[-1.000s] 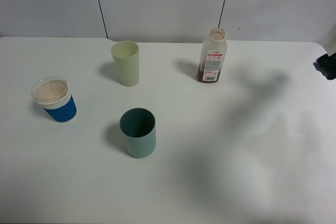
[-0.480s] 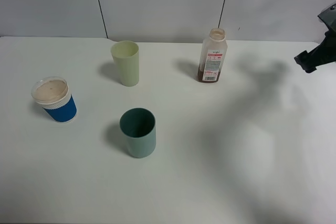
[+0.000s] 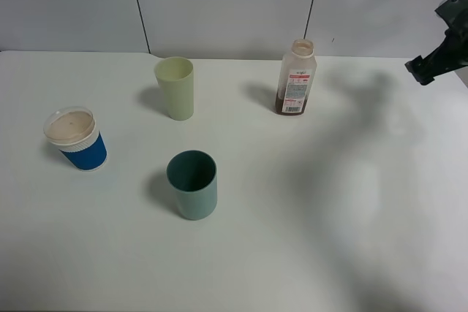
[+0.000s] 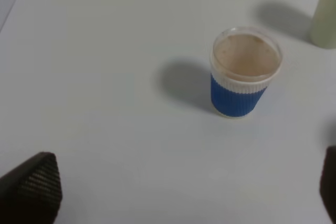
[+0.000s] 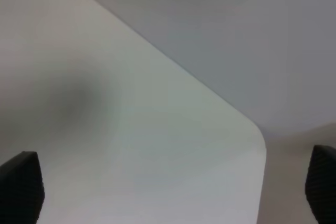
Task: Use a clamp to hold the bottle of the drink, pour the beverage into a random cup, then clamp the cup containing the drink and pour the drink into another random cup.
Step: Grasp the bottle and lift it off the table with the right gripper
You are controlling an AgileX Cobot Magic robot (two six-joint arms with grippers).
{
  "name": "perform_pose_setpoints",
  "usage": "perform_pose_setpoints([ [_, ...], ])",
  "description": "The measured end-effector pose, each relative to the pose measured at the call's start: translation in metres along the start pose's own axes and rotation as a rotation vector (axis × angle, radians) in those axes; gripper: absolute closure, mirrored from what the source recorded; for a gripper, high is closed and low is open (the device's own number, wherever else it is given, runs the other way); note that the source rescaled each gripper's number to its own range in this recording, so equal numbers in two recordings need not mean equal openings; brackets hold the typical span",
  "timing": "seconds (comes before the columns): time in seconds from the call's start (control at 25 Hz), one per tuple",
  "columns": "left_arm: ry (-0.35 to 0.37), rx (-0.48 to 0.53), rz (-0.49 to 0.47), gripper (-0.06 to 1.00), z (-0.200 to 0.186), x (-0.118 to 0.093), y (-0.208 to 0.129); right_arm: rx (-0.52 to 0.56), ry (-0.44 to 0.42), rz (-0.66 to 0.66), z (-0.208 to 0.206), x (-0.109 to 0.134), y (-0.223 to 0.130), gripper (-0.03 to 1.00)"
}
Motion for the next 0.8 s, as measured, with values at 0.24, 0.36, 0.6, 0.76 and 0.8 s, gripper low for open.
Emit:
perform_pose_setpoints([
  [0.24, 0.000, 0.000, 0.000, -0.06, 0.000, 0.000, 0.000, 0.008, 0.010, 0.003, 0.027, 0.001, -0.009, -0.03],
  [0.36, 0.000, 0.000, 0.000, -0.06, 0.000, 0.000, 0.000, -0.053, -0.005, 0.006, 0.032, -0.004, 0.001, -0.03],
  [0.6, 0.000, 0.000, 0.000, -0.06, 0.000, 0.000, 0.000, -0.190, -0.006, 0.051, 0.034, -0.004, 0.018, -0.03],
  [0.76, 0.000, 0.000, 0.000, -0.06, 0.000, 0.000, 0.000, -0.225, 0.022, 0.101, 0.045, 0.007, 0.011, -0.03],
  [0.8, 0.000, 0.000, 0.000, -0.06, 0.000, 0.000, 0.000, -0.231, 0.031, 0.117, 0.048, 0.010, 0.008, -0.03],
])
Point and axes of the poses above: a point on each arm's last joint axis where the gripper is mounted, z pointing out along that axis toward the gripper, x along the wrist's bending axis when the last joint is at zero, y = z × x, the point moved 5 cm from there along z, pointing out along that axis toward the gripper, and after that the axes turned 9 degrees about z, right-handed, at the moved point
